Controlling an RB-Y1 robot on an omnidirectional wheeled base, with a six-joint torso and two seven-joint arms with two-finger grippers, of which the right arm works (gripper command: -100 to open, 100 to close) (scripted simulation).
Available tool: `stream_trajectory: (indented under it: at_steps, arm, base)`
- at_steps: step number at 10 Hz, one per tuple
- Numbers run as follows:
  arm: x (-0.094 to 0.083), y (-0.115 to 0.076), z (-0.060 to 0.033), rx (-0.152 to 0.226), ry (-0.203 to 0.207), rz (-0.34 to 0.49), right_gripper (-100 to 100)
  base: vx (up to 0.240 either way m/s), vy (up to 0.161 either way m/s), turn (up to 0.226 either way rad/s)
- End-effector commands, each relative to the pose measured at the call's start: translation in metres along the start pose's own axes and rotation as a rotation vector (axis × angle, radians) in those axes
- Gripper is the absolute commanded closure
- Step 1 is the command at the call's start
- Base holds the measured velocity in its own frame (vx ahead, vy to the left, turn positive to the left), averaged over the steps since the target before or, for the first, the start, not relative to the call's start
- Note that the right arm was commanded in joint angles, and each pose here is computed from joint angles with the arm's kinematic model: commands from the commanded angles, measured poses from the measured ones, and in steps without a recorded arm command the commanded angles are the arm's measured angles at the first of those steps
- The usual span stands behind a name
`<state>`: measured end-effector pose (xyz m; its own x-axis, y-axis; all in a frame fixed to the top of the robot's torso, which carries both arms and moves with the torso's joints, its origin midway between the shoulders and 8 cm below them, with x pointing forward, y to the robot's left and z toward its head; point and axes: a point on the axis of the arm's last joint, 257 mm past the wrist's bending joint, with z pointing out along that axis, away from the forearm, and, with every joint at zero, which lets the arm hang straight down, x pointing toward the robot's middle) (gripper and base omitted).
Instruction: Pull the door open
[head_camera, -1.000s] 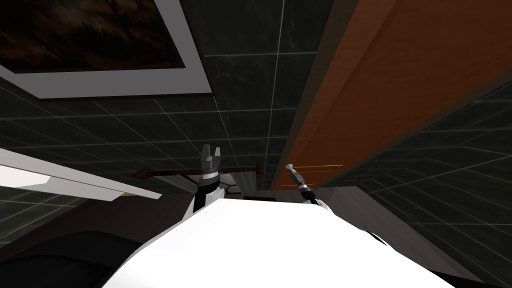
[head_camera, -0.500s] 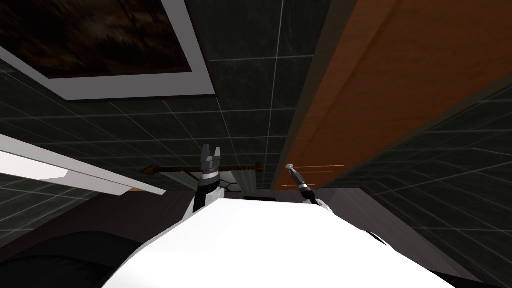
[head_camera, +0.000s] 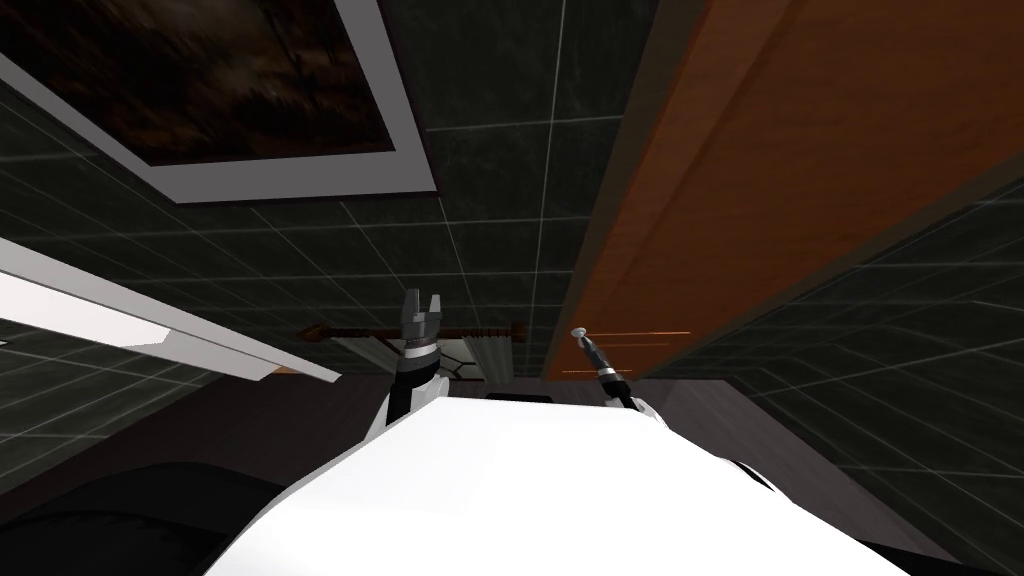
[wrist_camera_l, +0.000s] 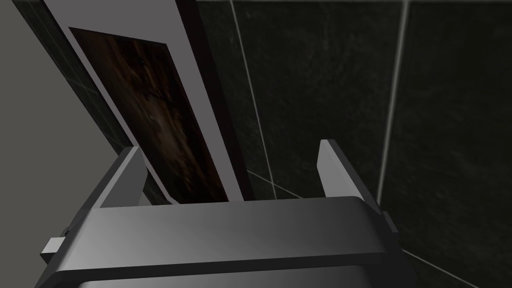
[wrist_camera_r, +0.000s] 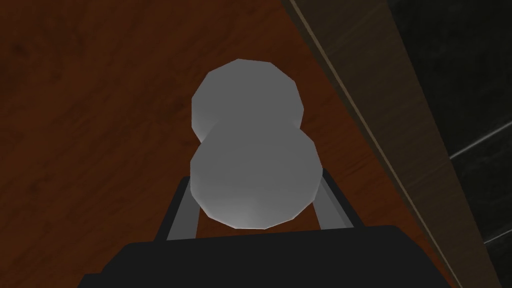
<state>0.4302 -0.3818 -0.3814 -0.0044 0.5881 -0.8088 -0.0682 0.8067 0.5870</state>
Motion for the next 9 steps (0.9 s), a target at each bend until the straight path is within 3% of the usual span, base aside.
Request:
stream_trajectory:
  at_steps: [1,9]
  arm:
    - [0.0054,0.0023,-0.0015,0.000,0.005,0.037,100]
    - [0.0012,0.0002,0.0012,0.014,-0.018,0.229,100]
  base:
    - [-0.024,-0.018,0.023]
    - [-0.034,-0.019,0.047]
